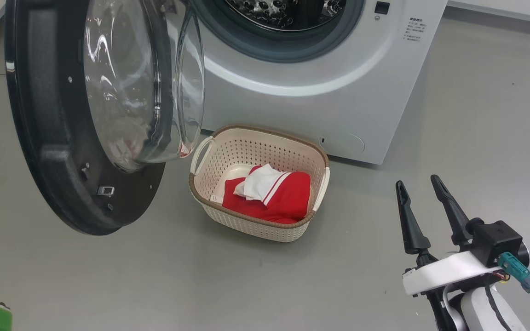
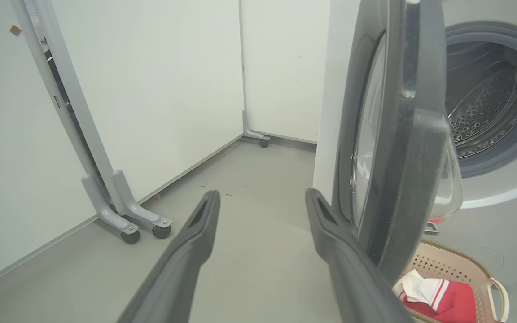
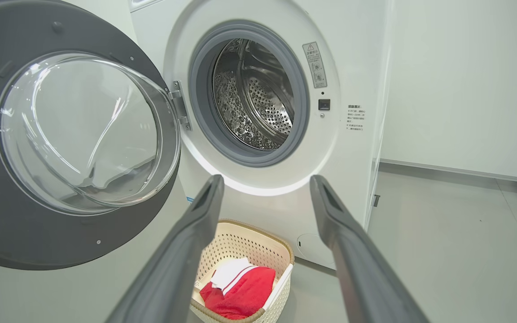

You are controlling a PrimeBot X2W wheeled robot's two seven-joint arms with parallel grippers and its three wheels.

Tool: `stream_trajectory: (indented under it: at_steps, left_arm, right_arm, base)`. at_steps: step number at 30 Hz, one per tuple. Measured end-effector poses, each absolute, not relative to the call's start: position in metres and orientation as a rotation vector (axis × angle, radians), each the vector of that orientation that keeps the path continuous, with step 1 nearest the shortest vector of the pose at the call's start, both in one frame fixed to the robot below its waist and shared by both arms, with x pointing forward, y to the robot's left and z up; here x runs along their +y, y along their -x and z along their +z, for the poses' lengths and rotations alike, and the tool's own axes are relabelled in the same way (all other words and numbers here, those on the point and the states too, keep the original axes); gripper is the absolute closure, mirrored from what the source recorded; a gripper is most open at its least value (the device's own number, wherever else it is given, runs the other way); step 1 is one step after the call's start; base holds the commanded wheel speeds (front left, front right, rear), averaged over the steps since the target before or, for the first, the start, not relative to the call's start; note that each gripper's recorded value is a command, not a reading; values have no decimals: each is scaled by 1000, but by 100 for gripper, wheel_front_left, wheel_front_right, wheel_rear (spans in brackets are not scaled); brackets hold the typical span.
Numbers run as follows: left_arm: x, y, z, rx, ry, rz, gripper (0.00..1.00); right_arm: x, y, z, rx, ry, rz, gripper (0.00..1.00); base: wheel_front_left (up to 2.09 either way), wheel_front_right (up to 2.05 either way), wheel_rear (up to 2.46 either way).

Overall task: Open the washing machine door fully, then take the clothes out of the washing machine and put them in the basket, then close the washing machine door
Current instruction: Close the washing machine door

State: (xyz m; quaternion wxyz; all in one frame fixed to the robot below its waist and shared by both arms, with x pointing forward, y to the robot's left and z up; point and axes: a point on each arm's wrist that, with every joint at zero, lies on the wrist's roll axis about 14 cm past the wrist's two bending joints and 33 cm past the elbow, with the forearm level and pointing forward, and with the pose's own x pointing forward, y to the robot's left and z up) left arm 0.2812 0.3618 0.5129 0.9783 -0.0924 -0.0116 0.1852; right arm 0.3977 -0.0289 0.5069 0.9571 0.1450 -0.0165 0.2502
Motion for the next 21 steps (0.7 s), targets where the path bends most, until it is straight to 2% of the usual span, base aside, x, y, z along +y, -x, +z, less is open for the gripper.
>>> stream_trajectory:
  at_steps: [21]
  left_arm:
    - [360,-278,502,-22,183,373,0]
  right_arm:
    - [-29,-396,509,-39,-297,506,0]
  base:
    - [0,0,0]
